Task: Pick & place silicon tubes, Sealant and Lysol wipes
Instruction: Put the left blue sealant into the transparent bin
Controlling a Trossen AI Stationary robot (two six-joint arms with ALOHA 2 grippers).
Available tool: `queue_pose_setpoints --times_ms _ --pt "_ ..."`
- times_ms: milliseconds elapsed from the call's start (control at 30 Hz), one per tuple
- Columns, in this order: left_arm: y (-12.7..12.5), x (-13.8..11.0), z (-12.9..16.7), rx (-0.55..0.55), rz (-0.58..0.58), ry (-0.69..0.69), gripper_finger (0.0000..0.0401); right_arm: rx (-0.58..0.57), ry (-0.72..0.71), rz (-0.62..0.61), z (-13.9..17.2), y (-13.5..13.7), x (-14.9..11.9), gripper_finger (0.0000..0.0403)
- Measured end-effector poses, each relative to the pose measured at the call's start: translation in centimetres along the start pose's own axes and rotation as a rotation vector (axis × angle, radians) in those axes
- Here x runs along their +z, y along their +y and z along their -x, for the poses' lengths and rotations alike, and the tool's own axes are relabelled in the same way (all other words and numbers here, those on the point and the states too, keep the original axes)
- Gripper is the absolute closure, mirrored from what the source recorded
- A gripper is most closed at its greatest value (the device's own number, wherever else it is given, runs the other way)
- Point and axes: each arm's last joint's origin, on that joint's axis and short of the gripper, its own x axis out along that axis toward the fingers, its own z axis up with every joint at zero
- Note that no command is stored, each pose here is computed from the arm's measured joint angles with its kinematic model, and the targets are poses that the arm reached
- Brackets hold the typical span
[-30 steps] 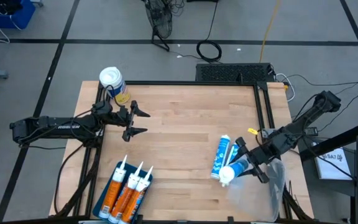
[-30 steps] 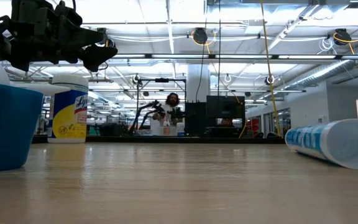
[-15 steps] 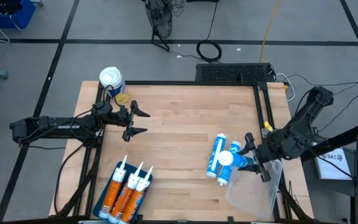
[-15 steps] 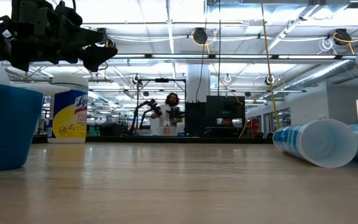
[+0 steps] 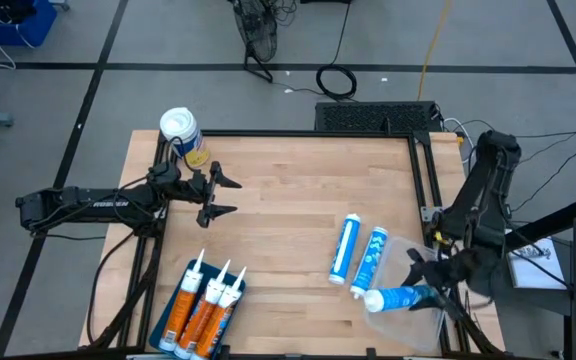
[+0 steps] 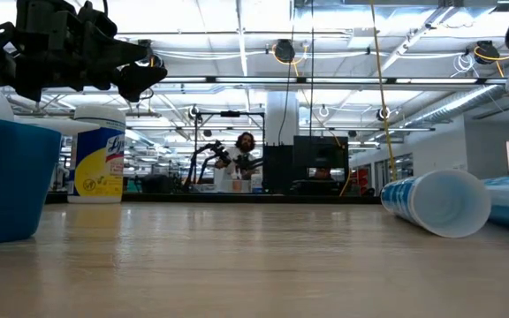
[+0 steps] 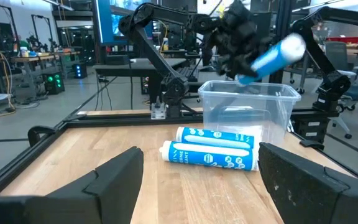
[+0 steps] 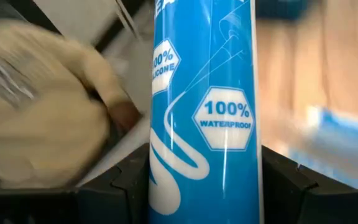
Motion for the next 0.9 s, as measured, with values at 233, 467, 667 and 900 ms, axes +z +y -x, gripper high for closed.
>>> queue_pose_setpoints --times_ms 233,467,667,900 --pt "0.0 0.0 0.0 0.0 0.0 0.0 0.0091 -0.195 0.104 -0.1 -1.0 -1.0 -2.0 0.0201" --pt "0.0 0.0 0.0 0.0 0.0 0.0 0.0091 -0.273 0.134 -0.194 -1.8 -1.1 -2.9 0.0201" --pt "0.0 0.0 0.0 0.0 0.0 -0.001 0.0091 -0.281 0.144 -0.302 -2.1 -1.1 -3.3 0.0199" --pt "0.0 0.0 0.0 0.0 0.0 0.0 0.0091 -0.26 0.149 -0.355 -2.1 -1.0 -3.3 0.0077"
